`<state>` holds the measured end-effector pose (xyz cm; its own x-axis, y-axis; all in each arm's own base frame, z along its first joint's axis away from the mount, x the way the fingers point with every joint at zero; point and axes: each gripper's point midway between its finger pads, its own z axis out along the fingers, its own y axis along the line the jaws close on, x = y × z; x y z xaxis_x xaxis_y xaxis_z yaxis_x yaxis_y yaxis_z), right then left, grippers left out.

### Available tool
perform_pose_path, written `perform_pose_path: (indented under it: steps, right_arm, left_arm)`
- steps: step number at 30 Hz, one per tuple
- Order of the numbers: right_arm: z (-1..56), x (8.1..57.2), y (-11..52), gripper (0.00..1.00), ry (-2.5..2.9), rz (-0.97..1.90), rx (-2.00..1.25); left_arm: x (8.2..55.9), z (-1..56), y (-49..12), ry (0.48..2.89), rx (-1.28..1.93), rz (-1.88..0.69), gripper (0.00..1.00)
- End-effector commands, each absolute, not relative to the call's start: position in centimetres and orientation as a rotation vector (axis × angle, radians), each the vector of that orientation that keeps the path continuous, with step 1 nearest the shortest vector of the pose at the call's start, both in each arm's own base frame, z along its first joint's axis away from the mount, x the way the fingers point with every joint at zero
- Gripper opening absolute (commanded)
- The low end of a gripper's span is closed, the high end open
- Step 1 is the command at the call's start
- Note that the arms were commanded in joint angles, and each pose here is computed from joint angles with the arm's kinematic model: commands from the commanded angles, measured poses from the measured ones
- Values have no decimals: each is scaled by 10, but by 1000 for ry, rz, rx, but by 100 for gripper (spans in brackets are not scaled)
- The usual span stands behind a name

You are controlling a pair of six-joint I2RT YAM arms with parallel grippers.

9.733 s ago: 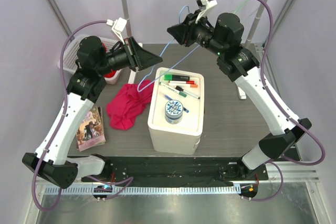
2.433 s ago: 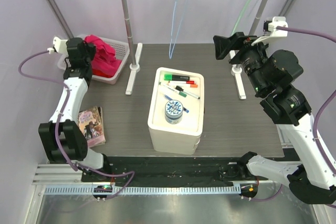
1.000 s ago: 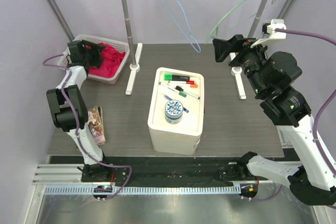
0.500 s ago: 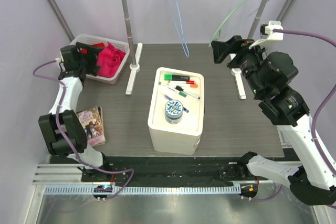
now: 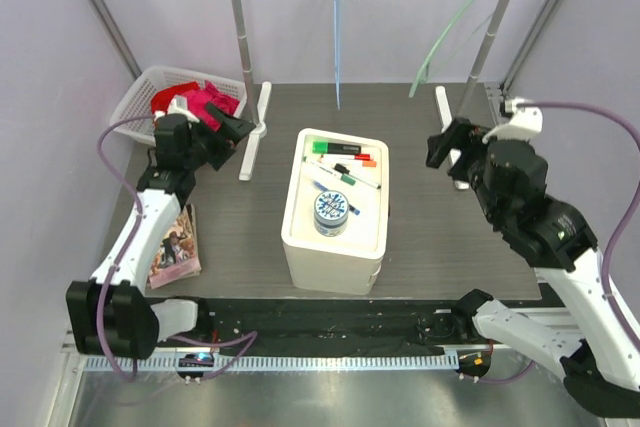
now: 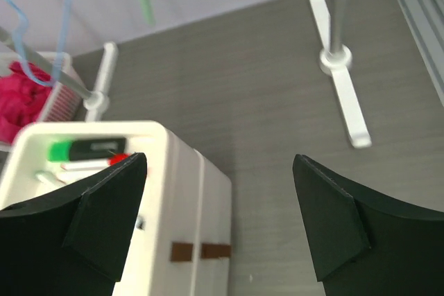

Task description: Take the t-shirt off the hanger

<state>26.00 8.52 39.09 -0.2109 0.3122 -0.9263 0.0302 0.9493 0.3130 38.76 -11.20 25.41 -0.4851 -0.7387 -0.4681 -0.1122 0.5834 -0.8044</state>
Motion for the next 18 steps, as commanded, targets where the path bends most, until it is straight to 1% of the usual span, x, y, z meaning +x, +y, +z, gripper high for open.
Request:
perform_pose_path:
  steps: [1,2,3,4,5,6,7,9,10,11,13,14,18]
  right_arm:
    - [332,237,55,93,1838,178,419]
    - [299,238,58,94,1885,175,452]
    - [285,238,61,95,1900,190,465]
    - [282,238,68,96,1879,255,478]
    - [254,238,72,96,1916,262,481]
    - [244,239,76,98,1906,303,516]
    - [230,239,79,100,1879,360,548]
    - [216,238,80,100,1848,416,618]
    - [201,237,76,100,1828,414,652]
    - [192,237,74,100,1824,410,673]
    - [165,236,71,100,1831,398,735]
    - [155,236,73,100,1855,396,742]
    - [131,231,86,100,1954,427,762]
  left_arm:
    - [356,254,-119,1937,-507,-930,92]
    - [350,254,-122,1930,-485,-942,92]
    - [342,265,-128,1893,-443,-961,92]
    - [335,253,-132,1909,-436,-966,92]
    - [330,252,-135,1908,-417,-972,93]
    - [323,252,-141,1907,-393,-986,93]
    - [316,240,-143,1930,-403,-994,93]
    - [304,233,-148,1932,-390,-1034,94]
    - [297,215,-148,1963,-412,-1046,94]
    - [292,211,-150,1966,-414,-1061,95]
    - [281,213,-152,1930,-391,-1093,95]
    - [275,205,-153,1929,-389,-1108,96]
    - [258,206,-159,1869,-382,-1208,99]
